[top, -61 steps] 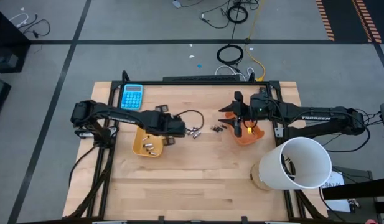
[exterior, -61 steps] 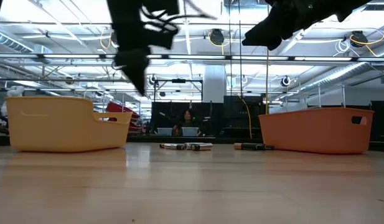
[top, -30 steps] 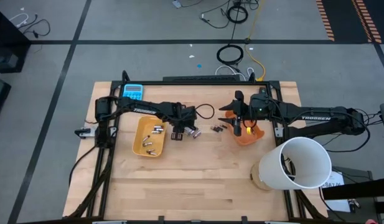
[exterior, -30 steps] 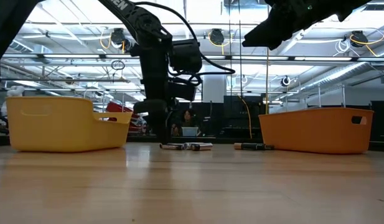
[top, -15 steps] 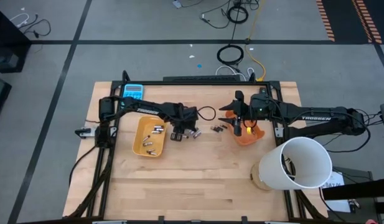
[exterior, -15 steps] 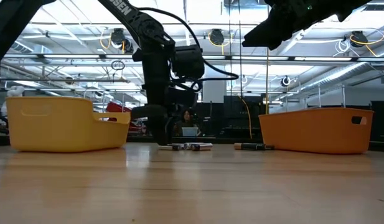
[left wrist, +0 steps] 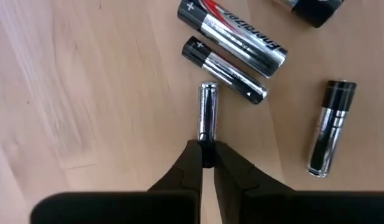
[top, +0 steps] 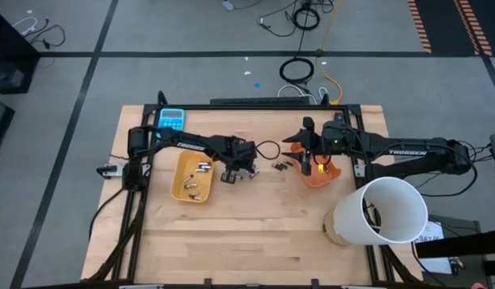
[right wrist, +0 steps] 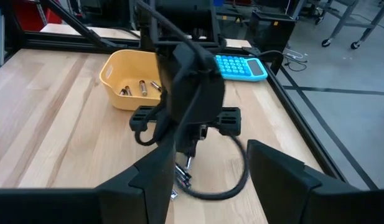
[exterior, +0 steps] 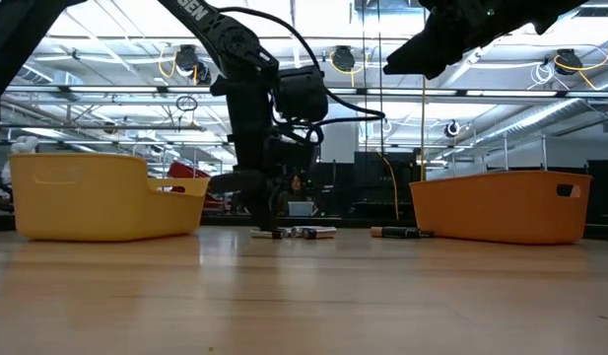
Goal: Sort batteries
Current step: Put the silver battery into the yellow bin
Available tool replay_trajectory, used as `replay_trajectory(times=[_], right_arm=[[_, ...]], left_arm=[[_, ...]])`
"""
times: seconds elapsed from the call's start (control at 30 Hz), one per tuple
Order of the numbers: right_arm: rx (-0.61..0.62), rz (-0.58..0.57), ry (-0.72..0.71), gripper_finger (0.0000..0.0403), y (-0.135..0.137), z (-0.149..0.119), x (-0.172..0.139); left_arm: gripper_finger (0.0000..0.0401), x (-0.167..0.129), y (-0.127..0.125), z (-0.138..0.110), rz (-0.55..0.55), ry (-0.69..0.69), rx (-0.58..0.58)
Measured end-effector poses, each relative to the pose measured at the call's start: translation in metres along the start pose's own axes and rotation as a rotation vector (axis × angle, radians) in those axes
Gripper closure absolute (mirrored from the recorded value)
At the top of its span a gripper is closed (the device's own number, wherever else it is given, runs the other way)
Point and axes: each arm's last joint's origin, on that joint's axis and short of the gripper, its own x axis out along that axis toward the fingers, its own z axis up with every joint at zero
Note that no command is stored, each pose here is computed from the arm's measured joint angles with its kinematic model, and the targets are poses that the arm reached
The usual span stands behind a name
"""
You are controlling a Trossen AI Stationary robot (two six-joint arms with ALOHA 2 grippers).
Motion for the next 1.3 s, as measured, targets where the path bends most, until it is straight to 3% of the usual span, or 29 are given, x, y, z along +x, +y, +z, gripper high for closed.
replay_trajectory(times=[0.1,0.23,0.3,0.43,0.57,0.7,0.8,0.97,1.13,1.3], right_arm=[[0.002,0.001,0.007,0.0213,0.0,-0.001,0.0],[0.005,0.002,0.012,0.0213,0.0,-0.001,0.0],[0.007,0.002,0.015,0.0213,0.0,-0.001,0.0],[0.017,0.002,0.016,0.0213,0.0,-0.001,0.0],[0.022,0.01,0.007,0.0213,0.002,0.0,0.0],[0.015,0.027,0.0,0.0213,0.006,0.001,0.0],[0.013,0.03,-0.009,0.0213,0.007,0.002,0.0],[0.012,0.029,-0.01,0.0213,0.007,0.002,0.0],[0.01,0.029,-0.013,0.0213,0.007,0.002,0.0],[0.01,0.029,-0.012,0.0213,0.007,0.002,0.0]], left_arm=[[0.038,-0.016,-0.001,0.002,0.037,0.044,-0.009],[0.0382,-0.064,-0.002,-0.007,0.041,0.058,-0.082],[0.0382,-0.095,-0.002,-0.012,0.037,0.005,-0.185],[0.0377,-0.134,-0.016,-0.035,-0.158,0.01,-0.475],[0.0342,-0.159,-0.038,-0.06,-0.145,0.099,-0.576],[0.0304,-0.161,-0.054,-0.076,0.01,0.185,-0.59],[0.0268,-0.161,-0.06,-0.08,0.054,0.189,-0.564],[0.0216,-0.16,-0.058,-0.069,0.086,0.072,-0.522],[0.0204,-0.15,-0.05,-0.039,0.089,-0.148,-0.437],[0.0214,-0.11,-0.043,-0.019,0.052,-0.139,-0.325]])
